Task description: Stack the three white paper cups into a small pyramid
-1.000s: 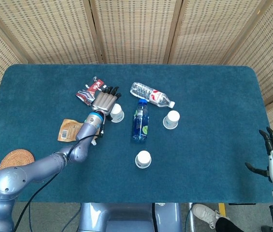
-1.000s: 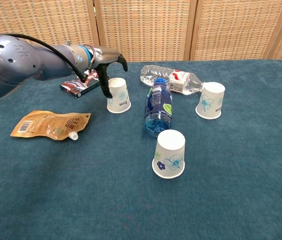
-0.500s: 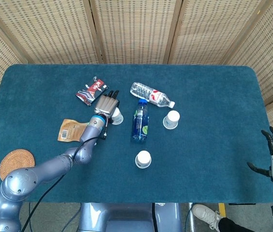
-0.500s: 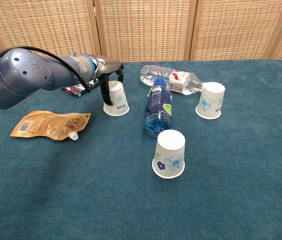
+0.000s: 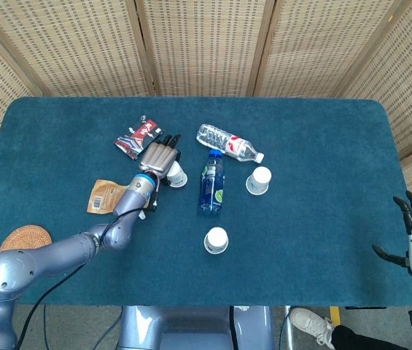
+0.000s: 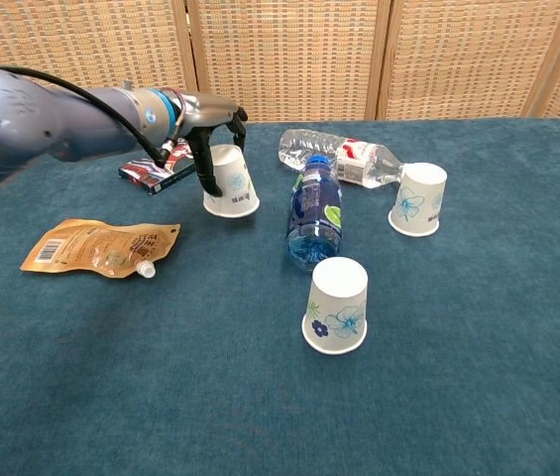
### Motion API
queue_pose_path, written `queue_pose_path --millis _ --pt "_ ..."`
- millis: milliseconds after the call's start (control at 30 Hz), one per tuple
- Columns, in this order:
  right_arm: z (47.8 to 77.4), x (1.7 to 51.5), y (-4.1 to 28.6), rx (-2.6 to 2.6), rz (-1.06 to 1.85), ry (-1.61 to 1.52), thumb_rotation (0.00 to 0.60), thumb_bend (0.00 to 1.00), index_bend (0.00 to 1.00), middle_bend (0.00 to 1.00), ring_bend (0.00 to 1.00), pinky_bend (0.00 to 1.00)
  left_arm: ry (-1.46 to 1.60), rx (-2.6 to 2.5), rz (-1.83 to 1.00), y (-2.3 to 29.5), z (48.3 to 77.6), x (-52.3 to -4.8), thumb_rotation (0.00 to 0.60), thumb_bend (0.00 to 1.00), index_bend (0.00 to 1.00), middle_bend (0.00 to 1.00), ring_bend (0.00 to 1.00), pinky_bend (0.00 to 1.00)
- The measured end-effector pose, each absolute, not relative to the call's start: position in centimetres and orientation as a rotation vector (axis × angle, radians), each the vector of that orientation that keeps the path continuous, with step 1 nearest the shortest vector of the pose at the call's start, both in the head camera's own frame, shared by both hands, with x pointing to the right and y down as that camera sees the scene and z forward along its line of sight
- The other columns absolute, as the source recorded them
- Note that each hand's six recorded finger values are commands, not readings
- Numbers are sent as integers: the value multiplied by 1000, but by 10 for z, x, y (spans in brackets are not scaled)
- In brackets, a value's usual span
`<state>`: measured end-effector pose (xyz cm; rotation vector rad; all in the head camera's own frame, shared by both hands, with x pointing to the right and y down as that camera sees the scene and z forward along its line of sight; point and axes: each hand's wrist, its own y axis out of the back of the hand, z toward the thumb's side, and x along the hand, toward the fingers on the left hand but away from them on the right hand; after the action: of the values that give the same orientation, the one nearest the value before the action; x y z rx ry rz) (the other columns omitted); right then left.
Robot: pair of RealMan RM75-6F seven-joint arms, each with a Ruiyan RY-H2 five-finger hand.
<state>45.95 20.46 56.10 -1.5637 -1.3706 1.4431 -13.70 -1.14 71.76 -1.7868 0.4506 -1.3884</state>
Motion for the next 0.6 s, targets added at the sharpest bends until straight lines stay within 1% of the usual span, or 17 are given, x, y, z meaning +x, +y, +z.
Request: queue_pose_path --millis 333,433,600 --pt "561 454 206 -1561 1441 -1347 600 152 146 0 0 47 385 -1869 -1187 25 662 -149 600 193 464 0 51 200" --pt "562 453 206 -1561 1444 -1341 600 152 145 0 0 47 357 -1883 -1150 37 651 -159 600 193 464 0 51 199" --pt "561 451 207 -1558 1444 -1334 600 151 145 0 0 47 297 -1913 -1129 56 645 -173 600 193 464 0 51 197"
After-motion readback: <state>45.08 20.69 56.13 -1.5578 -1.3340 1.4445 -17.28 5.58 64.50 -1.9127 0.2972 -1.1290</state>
